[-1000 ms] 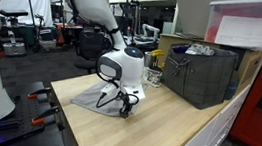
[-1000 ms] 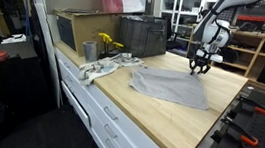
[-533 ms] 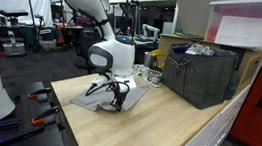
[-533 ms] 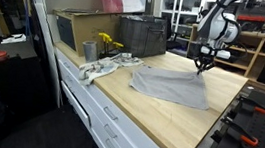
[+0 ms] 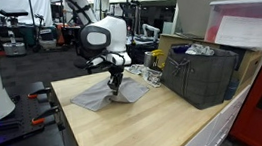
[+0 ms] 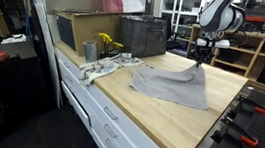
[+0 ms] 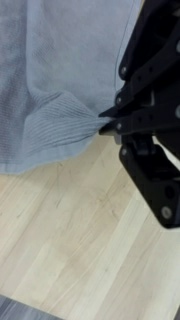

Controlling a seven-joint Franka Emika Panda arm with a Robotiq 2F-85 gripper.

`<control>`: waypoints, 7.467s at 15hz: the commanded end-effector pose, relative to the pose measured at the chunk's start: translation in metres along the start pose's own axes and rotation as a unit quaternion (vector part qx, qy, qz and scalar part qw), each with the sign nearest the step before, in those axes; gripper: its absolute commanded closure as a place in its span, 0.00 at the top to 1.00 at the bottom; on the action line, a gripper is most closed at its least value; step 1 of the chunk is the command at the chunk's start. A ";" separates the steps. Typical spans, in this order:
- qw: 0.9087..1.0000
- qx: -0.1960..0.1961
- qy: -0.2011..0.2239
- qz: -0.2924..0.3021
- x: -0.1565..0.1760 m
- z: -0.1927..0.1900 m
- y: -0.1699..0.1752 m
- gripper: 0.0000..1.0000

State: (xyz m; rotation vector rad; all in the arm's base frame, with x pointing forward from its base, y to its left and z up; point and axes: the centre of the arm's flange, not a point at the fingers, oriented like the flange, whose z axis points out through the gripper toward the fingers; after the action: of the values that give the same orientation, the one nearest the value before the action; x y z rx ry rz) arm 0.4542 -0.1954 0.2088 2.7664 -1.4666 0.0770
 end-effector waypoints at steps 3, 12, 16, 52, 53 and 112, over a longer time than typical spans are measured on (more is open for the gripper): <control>0.998 0.061 -0.015 -0.007 0.007 -0.045 -0.077 0.01; 0.983 0.161 -0.033 0.080 0.023 -0.081 -0.184 0.01; 0.980 0.161 -0.025 0.114 0.027 -0.079 -0.210 0.01; 0.990 0.105 -0.092 0.019 -0.084 0.006 -0.166 1.00; 0.990 0.102 -0.101 0.007 -0.091 0.014 -0.160 1.00; 0.984 0.074 -0.137 -0.090 -0.134 0.079 -0.134 0.80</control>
State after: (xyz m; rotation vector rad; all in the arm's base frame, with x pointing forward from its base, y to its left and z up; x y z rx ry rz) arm 0.5004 -0.0113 0.1241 3.1317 -1.3174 -0.2161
